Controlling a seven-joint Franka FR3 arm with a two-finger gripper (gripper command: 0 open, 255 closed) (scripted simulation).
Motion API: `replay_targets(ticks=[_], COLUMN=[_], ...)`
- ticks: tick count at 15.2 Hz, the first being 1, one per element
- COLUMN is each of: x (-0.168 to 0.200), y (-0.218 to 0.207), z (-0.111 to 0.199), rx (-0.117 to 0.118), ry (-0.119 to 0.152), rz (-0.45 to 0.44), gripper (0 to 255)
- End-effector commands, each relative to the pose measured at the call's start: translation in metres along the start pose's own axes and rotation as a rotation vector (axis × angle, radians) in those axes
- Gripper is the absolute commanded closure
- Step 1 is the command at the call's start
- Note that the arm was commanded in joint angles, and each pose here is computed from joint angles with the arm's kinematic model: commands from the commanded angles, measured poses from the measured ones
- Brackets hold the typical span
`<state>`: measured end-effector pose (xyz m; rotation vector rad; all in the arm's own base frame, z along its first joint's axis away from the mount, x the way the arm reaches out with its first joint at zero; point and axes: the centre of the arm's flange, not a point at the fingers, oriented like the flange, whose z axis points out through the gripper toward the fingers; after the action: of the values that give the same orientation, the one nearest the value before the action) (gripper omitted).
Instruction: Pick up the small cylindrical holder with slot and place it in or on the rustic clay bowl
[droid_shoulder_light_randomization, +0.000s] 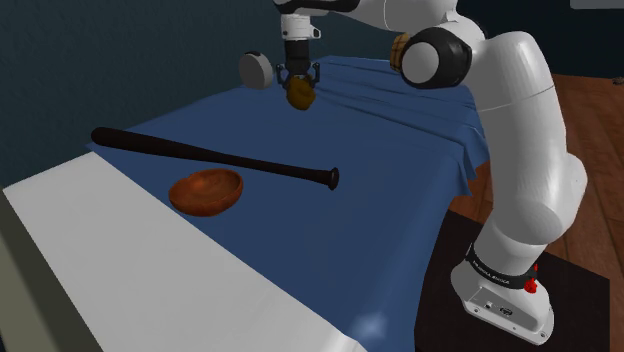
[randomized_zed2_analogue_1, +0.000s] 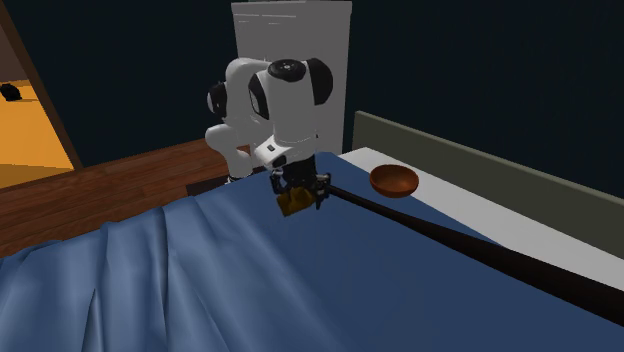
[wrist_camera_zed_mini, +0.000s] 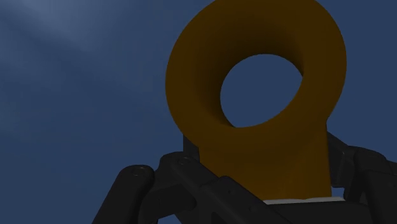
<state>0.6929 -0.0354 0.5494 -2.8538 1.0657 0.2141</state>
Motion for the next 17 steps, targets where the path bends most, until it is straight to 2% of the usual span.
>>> replay_targets(ticks=[1, 17], x=[-0.019, -0.183], y=[-0.014, -0.143], z=[0.0, 0.033], rx=[0.001, 0.001], ry=[0.001, 0.001], rz=[0.0, 0.0], gripper=[255, 255])
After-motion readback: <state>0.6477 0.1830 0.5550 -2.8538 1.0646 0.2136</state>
